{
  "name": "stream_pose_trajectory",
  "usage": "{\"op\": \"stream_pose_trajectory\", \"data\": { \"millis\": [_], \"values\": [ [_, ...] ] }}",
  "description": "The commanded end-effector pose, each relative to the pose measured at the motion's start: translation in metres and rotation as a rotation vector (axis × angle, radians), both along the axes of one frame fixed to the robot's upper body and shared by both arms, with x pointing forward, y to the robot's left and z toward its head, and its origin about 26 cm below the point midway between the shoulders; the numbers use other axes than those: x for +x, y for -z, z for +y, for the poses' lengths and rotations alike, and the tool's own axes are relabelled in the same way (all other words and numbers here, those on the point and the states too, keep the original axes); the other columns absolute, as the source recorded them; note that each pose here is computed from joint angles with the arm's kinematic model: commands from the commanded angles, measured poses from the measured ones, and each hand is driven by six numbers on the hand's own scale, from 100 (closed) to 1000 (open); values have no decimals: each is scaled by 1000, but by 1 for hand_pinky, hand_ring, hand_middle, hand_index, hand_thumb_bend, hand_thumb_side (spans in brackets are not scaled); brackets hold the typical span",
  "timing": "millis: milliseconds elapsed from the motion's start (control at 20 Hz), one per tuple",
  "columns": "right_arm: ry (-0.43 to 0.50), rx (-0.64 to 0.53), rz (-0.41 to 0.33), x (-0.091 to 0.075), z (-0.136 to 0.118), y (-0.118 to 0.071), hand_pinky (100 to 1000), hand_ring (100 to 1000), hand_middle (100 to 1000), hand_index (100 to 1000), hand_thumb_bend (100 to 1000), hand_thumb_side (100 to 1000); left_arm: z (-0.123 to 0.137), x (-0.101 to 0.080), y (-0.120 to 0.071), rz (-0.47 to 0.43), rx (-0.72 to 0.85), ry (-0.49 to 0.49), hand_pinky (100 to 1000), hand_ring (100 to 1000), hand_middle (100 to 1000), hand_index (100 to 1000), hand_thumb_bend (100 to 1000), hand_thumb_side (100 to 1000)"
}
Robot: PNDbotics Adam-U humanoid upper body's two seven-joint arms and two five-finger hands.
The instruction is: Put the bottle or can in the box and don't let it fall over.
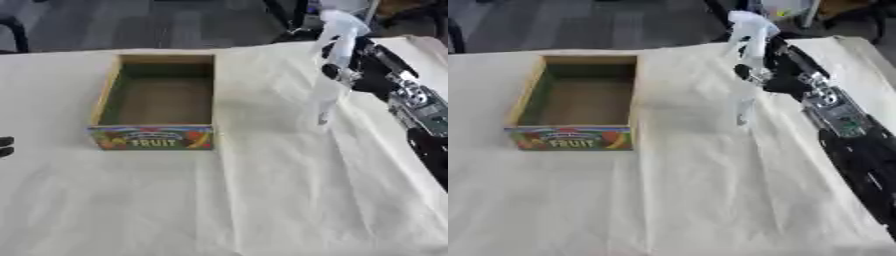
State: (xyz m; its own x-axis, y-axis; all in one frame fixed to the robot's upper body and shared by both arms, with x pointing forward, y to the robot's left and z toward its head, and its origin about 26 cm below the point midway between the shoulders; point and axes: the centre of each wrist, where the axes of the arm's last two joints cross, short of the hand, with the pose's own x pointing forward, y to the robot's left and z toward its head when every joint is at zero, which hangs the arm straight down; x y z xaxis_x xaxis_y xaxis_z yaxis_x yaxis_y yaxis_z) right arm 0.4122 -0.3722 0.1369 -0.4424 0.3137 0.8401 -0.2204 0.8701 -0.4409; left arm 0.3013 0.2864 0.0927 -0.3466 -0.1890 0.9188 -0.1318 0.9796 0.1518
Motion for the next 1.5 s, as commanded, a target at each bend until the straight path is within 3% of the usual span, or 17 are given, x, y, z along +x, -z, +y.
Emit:
{"op": "stream_pose_trajectory", "data": {
  "millis": [50, 1500],
  "values": [
    [-5, -25, -50, 5, 0, -19, 887, 827, 734, 1000, 470, 323, -1, 1, -9, -29, 10, 14, 717, 675, 763, 842, 459, 762],
    [-56, -30, -95, 12, 15, -39, 875, 805, 724, 987, 463, 326, -1, 0, -6, -22, 9, 15, 718, 674, 761, 842, 461, 762]
  ]
}}
